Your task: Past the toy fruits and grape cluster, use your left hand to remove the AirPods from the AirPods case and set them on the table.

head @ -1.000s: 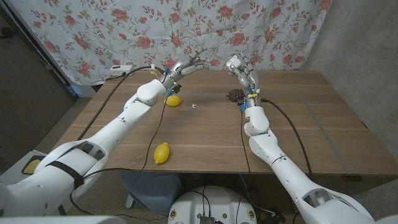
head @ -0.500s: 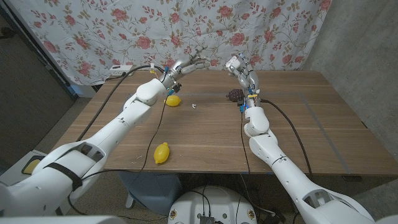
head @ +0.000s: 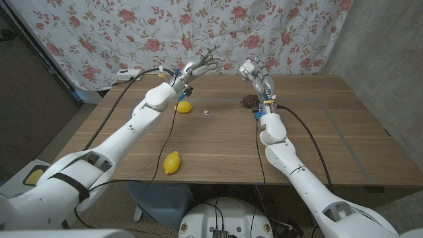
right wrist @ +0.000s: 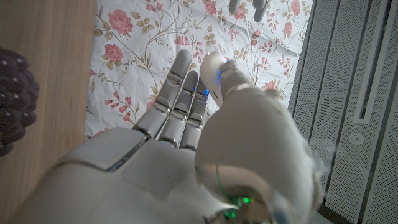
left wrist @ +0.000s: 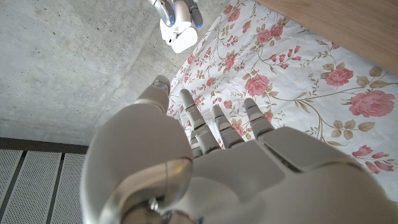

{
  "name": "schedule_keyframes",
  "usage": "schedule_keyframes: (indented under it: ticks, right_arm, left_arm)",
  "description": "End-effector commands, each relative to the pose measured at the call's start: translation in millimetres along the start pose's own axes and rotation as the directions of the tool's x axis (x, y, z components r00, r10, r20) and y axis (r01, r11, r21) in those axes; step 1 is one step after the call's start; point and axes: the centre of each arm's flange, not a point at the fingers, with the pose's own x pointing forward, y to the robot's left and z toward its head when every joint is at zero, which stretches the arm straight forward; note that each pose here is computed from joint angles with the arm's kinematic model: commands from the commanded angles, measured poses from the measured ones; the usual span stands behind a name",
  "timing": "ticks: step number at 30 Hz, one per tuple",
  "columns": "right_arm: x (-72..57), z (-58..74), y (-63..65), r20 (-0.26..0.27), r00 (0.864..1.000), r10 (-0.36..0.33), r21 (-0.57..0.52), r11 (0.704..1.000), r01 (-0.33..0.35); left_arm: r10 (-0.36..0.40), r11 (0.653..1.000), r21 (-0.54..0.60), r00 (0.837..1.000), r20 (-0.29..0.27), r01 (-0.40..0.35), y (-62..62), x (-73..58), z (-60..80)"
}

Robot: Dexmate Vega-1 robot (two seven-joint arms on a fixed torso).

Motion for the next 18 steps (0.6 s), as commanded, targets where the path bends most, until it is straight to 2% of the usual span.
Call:
schedule_keyframes:
  ticks: [1,5,7,12,17,18]
  right_arm:
    - [-1.9,1.9,2.5,-0.004,1.0,0.018,0.003,1.0,-0.018]
    - [-2.3,2.2,3.5,-0.006,1.0,0.025,0.004,1.0,-0.025]
    - [-2.4,2.1,4.2,-0.007,1.0,0.029,0.006,1.0,-0.029]
    - [-2.8,1.1,5.7,-0.012,0.999,0.037,0.01,0.999,-0.037]
    - [-3.7,0.5,6.8,-0.014,0.999,0.043,0.015,0.999,-0.042]
    - [-3.8,0.5,7.0,-0.014,0.999,0.045,0.014,0.999,-0.045]
  left_arm:
    - [-0.006,1.0,-0.018,1.0,0.008,0.006,-1.2,5.0,-0.1]
    - [-0.022,0.998,-0.052,1.0,0.014,0.022,-3.5,7.2,0.2]
    - [-0.023,1.0,-0.019,1.0,0.021,0.024,-4.6,8.2,2.0]
    - [-0.056,0.998,-0.033,0.998,0.016,0.057,-6.3,10.3,0.9]
    - [-0.02,0.999,-0.027,1.0,0.021,0.02,-9.0,8.5,1.0]
    - [-0.049,0.998,-0.034,0.999,0.017,0.05,-8.4,10.1,0.3]
